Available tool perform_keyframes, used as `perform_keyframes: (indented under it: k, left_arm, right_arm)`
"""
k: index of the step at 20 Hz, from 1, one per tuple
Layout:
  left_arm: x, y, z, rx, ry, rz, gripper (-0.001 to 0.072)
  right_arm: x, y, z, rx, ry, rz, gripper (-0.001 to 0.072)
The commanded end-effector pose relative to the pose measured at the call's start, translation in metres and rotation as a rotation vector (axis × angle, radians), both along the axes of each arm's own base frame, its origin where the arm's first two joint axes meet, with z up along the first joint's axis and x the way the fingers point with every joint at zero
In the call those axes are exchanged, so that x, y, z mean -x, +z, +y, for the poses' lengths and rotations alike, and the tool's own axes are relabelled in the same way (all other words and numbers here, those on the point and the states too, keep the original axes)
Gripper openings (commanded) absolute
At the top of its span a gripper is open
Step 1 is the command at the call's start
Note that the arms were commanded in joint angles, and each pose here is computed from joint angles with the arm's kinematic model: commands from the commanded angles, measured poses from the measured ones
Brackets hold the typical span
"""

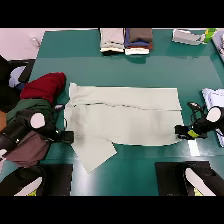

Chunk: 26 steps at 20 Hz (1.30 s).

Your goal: Fold the shirts.

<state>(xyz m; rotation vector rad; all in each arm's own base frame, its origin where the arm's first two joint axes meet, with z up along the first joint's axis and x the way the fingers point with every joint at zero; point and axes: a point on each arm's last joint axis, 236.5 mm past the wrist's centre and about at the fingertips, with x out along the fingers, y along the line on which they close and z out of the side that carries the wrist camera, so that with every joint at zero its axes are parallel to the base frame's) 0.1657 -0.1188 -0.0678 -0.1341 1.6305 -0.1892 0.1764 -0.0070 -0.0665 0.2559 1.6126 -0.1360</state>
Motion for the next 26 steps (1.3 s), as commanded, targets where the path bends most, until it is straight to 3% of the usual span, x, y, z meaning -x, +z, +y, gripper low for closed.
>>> perform_keyframes:
  k: [1,5,7,10,11,12,13,18,20,24,26]
  left_arm:
    - [0.017,-0.013,-0.028,0.099,0.067,0.047,0.0674]
    - [0.013,-0.017,-0.033,0.122,0.090,0.025,0.0655]
    - [0.008,-0.017,-0.034,0.130,0.095,0.007,0.0449]
    - [0.006,-0.017,-0.035,0.131,0.096,0.000,0.0412]
    - [0.007,-0.017,-0.035,0.131,0.088,0.000,0.0363]
    - [0.008,-0.016,-0.034,0.132,0.050,-0.005,0.0073]
    - [0.008,-0.015,-0.035,0.134,0.015,-0.011,0.0023]
    - [-0.007,0.027,-0.013,0.052,-0.071,-0.122,0.0023]
    - [0.010,0.043,-0.007,0.054,-0.090,-0.117,0.0023]
    - [0.039,0.065,0.001,0.055,-0.145,-0.073,0.0024]
    - [0.021,0.082,-0.004,0.071,-0.174,-0.149,0.0024]
  right_arm:
    - [-0.001,0.003,0.000,0.002,0.001,-0.016,0.0023]
    - [-0.003,0.003,0.000,0.003,0.001,-0.023,0.0023]
    - [-0.003,0.003,0.000,0.002,0.001,-0.023,0.0023]
    - [-0.002,0.003,0.000,0.001,0.001,-0.019,0.0023]
    - [-0.001,0.003,0.001,0.000,0.002,-0.013,0.0023]
    - [0.000,0.003,0.001,-0.001,0.003,-0.009,0.0023]
    - [0.002,0.004,0.001,-0.002,0.004,-0.002,0.0023]
    - [0.009,0.027,0.001,-0.008,0.039,0.043,0.0022]
    - [0.016,0.041,0.001,-0.005,0.047,0.044,0.0023]
    - [0.032,0.062,-0.021,0.104,0.052,0.002,0.0022]
    - [0.031,0.068,-0.026,0.132,0.051,-0.021,0.0021]
